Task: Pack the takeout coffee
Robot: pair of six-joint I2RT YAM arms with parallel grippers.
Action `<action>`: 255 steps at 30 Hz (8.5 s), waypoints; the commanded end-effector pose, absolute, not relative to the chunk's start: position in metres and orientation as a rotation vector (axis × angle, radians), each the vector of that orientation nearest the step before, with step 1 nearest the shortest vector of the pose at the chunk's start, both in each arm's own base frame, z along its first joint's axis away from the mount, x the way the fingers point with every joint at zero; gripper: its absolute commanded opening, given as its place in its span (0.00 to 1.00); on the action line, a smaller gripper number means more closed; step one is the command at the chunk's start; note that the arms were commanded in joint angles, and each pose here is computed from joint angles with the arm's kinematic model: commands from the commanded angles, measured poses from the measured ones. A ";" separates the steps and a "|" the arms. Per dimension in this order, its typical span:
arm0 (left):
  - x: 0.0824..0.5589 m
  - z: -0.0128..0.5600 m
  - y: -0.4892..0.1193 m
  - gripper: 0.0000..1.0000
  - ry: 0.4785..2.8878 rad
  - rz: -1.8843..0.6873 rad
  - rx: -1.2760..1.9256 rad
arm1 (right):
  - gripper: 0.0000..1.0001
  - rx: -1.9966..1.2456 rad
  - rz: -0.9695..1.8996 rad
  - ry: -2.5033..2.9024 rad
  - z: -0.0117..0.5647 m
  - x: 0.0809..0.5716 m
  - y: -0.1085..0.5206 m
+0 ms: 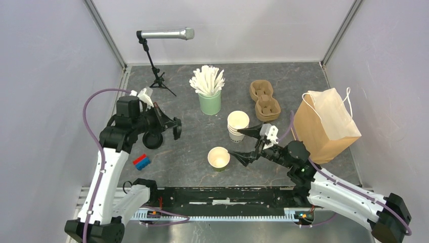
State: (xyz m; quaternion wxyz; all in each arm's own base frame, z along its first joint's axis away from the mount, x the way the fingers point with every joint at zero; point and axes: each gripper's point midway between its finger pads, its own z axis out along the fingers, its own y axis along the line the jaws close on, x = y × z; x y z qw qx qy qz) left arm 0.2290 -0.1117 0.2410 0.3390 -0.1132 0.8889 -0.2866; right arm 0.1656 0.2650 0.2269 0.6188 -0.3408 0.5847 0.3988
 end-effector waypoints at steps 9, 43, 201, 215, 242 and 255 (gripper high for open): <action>0.169 0.317 -0.177 0.02 2.099 -1.406 -0.024 | 0.98 -0.972 0.846 0.639 0.325 0.129 0.308; 0.203 0.037 -0.145 0.46 2.791 -0.230 -0.197 | 0.97 -0.746 0.729 1.074 0.286 0.160 0.257; 0.196 0.171 -0.157 0.86 2.343 -1.090 -0.344 | 0.81 -1.363 0.482 1.856 0.225 0.168 0.301; 0.175 0.155 -0.177 0.82 2.336 -1.333 -0.309 | 0.81 -1.524 0.317 2.120 0.192 0.150 0.316; 0.170 0.150 -0.182 0.81 2.342 -1.394 -0.323 | 0.84 -1.727 0.157 2.246 0.152 0.150 0.339; 0.172 0.146 -0.183 0.83 2.352 -1.397 -0.327 | 0.87 -1.727 0.133 2.224 0.157 0.157 0.345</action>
